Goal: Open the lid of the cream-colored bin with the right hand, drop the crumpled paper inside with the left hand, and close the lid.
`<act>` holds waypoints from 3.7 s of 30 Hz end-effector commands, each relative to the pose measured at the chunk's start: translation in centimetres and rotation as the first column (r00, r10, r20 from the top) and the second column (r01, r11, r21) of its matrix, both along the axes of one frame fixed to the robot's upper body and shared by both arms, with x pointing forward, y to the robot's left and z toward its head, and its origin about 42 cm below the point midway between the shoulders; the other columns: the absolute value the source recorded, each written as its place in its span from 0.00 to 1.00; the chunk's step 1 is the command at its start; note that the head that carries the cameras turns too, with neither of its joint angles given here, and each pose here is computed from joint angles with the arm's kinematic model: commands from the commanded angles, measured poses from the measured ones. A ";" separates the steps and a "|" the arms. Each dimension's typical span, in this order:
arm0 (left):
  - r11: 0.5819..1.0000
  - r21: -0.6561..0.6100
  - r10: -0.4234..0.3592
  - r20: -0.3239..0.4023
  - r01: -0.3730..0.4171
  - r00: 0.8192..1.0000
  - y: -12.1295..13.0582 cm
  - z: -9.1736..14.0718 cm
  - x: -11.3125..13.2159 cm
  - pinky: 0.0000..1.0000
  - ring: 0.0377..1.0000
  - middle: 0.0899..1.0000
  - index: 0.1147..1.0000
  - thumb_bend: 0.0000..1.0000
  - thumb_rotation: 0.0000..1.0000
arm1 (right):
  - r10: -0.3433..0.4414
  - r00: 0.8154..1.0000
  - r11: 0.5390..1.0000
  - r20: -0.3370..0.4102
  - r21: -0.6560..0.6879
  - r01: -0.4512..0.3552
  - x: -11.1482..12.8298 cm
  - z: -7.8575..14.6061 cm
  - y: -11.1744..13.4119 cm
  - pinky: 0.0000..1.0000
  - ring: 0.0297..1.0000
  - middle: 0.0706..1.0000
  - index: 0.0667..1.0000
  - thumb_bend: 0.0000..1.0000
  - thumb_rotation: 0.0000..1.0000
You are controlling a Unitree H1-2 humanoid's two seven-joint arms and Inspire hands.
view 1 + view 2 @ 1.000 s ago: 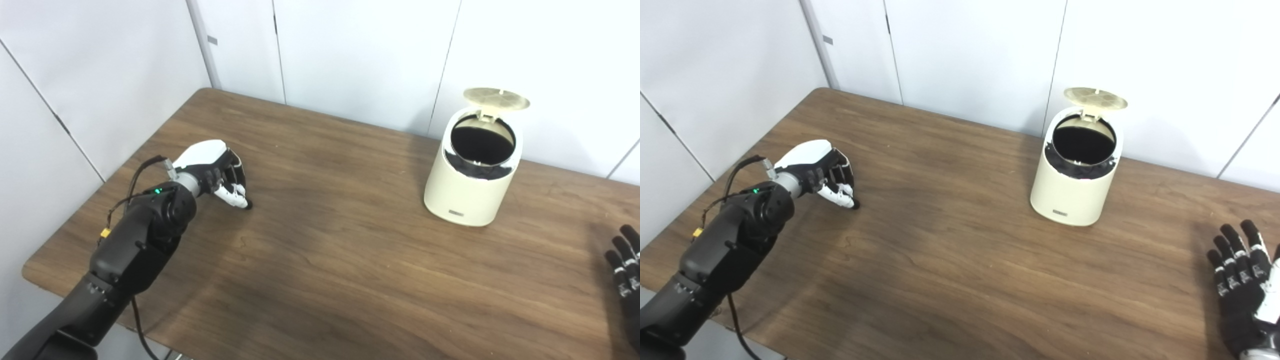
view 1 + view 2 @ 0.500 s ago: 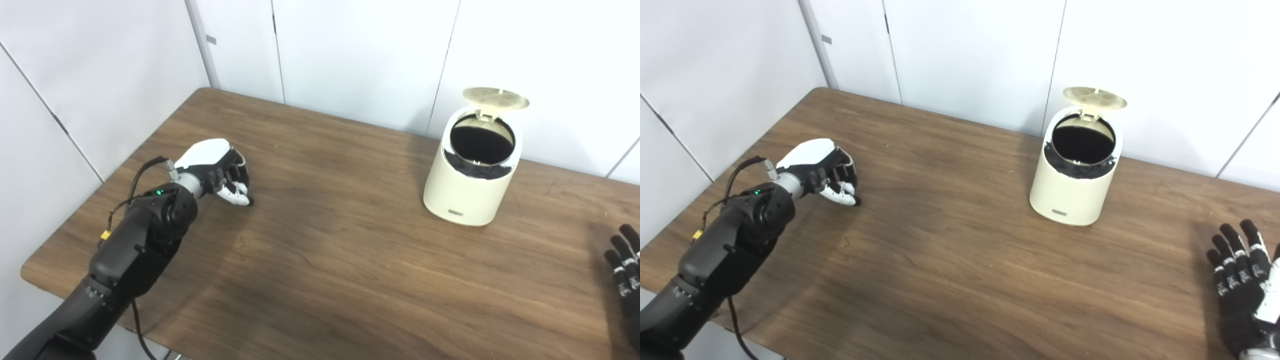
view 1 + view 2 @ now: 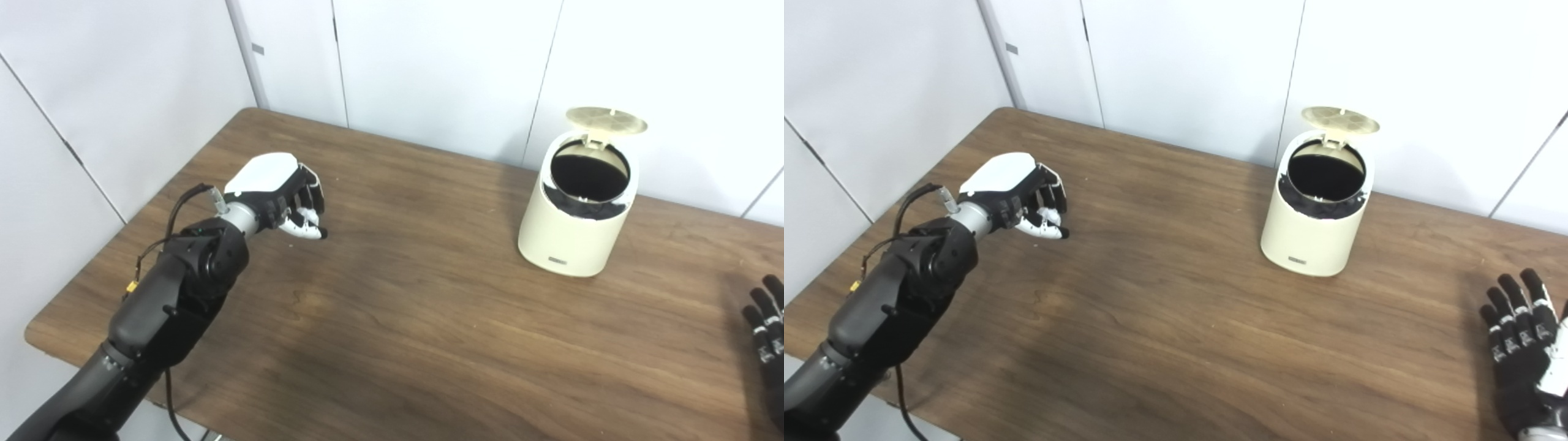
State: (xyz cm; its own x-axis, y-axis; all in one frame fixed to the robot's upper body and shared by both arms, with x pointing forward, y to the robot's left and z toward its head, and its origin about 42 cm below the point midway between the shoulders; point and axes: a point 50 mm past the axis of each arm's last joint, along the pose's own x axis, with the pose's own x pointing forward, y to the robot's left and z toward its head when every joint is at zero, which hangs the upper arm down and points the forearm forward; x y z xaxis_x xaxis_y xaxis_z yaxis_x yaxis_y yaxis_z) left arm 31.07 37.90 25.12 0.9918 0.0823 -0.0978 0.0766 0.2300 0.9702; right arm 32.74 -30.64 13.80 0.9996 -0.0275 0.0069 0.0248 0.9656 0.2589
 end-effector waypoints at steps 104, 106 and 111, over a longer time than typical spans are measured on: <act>0.887 -0.045 -0.422 0.322 0.459 0.847 -18.9 10.8 8.9 0.31 0.36 0.44 0.44 0.47 0.00 | -0.029 0.997 0.999 0.065 -0.017 0.030 1.1 -2.8 4.3 0.94 0.94 0.93 0.89 0.55 1.00; 0.882 -0.041 -0.432 0.325 0.469 0.841 -19.3 10.8 9.2 0.32 0.37 0.44 0.43 0.47 0.00 | -0.027 0.998 0.999 0.065 -0.019 0.029 1.1 -2.9 4.2 0.94 0.94 0.93 0.89 0.55 1.00; 0.876 -0.059 -0.437 0.324 0.479 0.839 -20.3 10.7 9.8 0.35 0.39 0.45 0.41 0.48 0.00 | -0.032 0.997 0.999 0.068 -0.019 0.034 1.1 -3.0 4.2 0.94 0.94 0.93 0.89 0.54 1.00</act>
